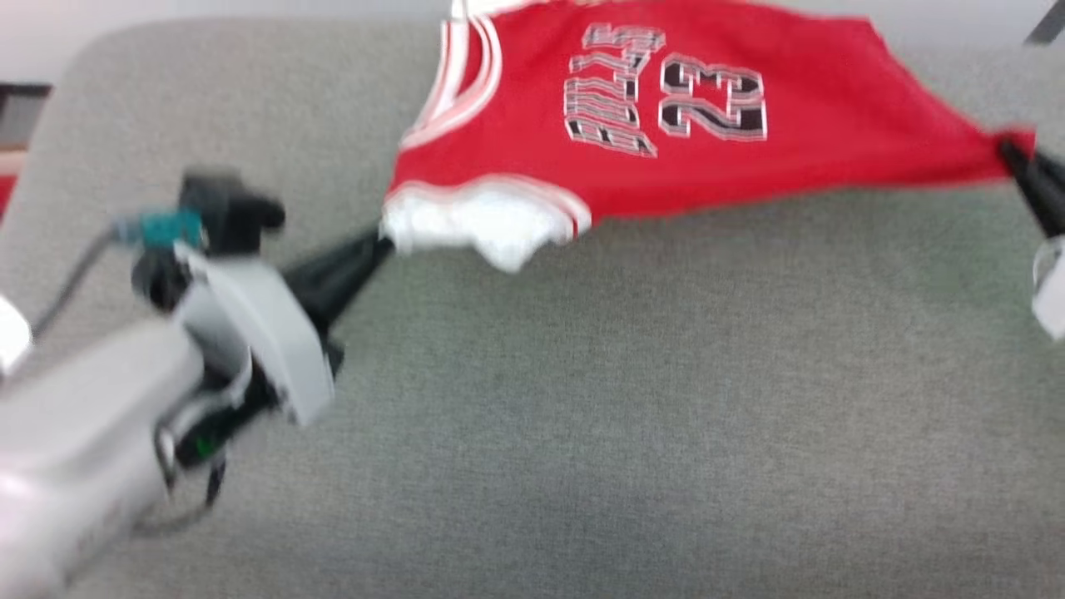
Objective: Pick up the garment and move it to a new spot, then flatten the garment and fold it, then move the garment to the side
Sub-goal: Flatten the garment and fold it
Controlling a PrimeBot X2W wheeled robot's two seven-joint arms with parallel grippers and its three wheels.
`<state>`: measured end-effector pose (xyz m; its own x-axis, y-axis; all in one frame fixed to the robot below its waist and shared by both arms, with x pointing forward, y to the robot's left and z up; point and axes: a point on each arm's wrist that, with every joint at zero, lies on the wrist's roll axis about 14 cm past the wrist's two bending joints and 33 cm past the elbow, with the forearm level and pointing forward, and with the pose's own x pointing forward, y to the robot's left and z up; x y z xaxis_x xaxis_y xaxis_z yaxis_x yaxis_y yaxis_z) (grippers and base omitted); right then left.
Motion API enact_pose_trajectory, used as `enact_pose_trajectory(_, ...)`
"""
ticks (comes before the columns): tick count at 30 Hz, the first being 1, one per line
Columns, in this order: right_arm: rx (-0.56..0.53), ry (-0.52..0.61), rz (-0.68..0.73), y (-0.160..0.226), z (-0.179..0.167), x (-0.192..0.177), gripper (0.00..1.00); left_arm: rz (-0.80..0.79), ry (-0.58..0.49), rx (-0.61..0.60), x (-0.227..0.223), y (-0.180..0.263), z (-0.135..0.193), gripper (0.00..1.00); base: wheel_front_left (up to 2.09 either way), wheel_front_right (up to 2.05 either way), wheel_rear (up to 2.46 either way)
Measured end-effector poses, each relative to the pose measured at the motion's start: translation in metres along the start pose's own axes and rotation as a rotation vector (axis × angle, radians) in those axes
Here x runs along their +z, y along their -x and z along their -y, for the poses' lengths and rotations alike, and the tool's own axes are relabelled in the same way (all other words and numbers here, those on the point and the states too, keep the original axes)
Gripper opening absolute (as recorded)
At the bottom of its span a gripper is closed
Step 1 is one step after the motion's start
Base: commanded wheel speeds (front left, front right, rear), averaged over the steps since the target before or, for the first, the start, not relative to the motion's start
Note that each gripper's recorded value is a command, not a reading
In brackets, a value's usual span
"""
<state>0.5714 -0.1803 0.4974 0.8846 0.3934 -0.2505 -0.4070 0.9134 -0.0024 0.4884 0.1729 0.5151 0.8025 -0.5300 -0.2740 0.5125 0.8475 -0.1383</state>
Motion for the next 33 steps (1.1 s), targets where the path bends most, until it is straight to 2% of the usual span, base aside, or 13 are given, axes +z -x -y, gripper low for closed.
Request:
enact_pose_trajectory(11, 0.037, -0.047, -0.133, 0.083, -0.021, -0.051, 0.0, -0.116, 0.168, 0.064, -0.069, 0.078, 0.05, 0.0, 0.0, 0.0, 0.0)
enact_pose_trajectory(23, 0.094, -0.198, -0.356, 0.149, -0.061, -0.126, 0.0, -0.256, 0.434, 0.176, -0.131, 0.137, 0.101, 0.0, 0.0, 0.0, 0.0)
enact_pose_trajectory(33, 0.101, -0.346, -0.512, 0.188, -0.087, -0.164, 0.0, -0.351, 0.581, 0.284, -0.159, 0.166, 0.114, 0.0, 0.0, 0.0, 0.0)
